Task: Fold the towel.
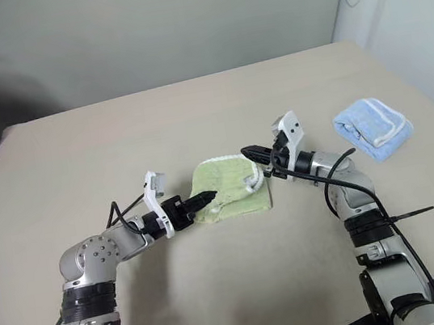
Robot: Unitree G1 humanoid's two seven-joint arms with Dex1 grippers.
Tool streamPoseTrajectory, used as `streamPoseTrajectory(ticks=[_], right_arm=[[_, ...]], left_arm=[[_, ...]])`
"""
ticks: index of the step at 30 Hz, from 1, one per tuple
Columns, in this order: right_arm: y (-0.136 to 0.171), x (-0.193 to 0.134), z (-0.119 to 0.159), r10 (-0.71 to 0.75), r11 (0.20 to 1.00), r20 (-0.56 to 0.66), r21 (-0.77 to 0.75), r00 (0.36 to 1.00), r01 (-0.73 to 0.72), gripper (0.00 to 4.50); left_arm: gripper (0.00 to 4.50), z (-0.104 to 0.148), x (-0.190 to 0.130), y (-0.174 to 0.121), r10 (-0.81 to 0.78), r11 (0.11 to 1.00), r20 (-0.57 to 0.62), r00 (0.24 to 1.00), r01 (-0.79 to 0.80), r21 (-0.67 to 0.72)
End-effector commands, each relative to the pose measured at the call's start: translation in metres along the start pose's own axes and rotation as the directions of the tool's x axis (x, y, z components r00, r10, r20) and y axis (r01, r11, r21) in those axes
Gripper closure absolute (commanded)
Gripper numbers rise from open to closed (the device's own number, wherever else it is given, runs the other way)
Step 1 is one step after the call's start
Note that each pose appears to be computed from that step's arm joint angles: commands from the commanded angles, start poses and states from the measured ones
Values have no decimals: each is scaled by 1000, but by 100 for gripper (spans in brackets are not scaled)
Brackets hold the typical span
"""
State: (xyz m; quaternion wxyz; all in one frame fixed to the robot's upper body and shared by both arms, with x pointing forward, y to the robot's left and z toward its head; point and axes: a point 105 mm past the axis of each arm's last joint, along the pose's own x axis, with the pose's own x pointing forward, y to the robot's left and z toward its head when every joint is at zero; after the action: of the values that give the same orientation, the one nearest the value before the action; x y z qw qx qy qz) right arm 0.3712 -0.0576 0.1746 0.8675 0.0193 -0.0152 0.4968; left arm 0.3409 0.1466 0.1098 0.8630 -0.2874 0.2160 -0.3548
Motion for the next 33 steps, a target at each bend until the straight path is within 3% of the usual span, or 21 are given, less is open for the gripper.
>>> streamPoseTrajectory(ticks=[1,4,9,11,13,15,18,20,22,29,33], right_arm=[[1,2,15,1,999,47,-44,999,1,450],[0,1,15,-7,999,49,-46,999,9,450],[-8,-2,18,-42,998,60,-50,997,45,450],[-10,-3,19,-56,997,65,-53,996,59,450],[-14,-4,20,-68,996,69,-52,995,72,450],[-16,-5,20,-74,996,72,-49,995,78,450],[-18,-4,18,-77,996,70,-35,995,80,450],[-17,-3,14,-74,997,63,-26,995,75,450],[-17,-1,12,-67,997,59,-23,996,68,450],[-18,1,13,-64,998,59,-26,996,65,450],[-19,-1,11,-73,997,53,-25,996,75,450]], left_arm=[[448,10,-7,-6,-12,1000,82,997,12,-3],[448,19,-16,-2,27,999,159,987,-23,-28],[448,74,-61,11,177,984,436,883,-172,-49],[448,101,-95,17,256,963,561,787,-261,-74],[448,125,-149,28,373,908,681,631,-397,-130],[448,132,-178,32,422,875,729,539,-451,-174],[448,128,-228,53,549,779,747,376,-554,-293],[448,111,-257,75,646,697,713,274,-591,-405],[448,88,-270,93,718,641,660,220,-580,-503],[448,38,-278,118,822,540,542,177,-547,-640],[320,33,-276,114,802,572,566,191,-517,-637]])
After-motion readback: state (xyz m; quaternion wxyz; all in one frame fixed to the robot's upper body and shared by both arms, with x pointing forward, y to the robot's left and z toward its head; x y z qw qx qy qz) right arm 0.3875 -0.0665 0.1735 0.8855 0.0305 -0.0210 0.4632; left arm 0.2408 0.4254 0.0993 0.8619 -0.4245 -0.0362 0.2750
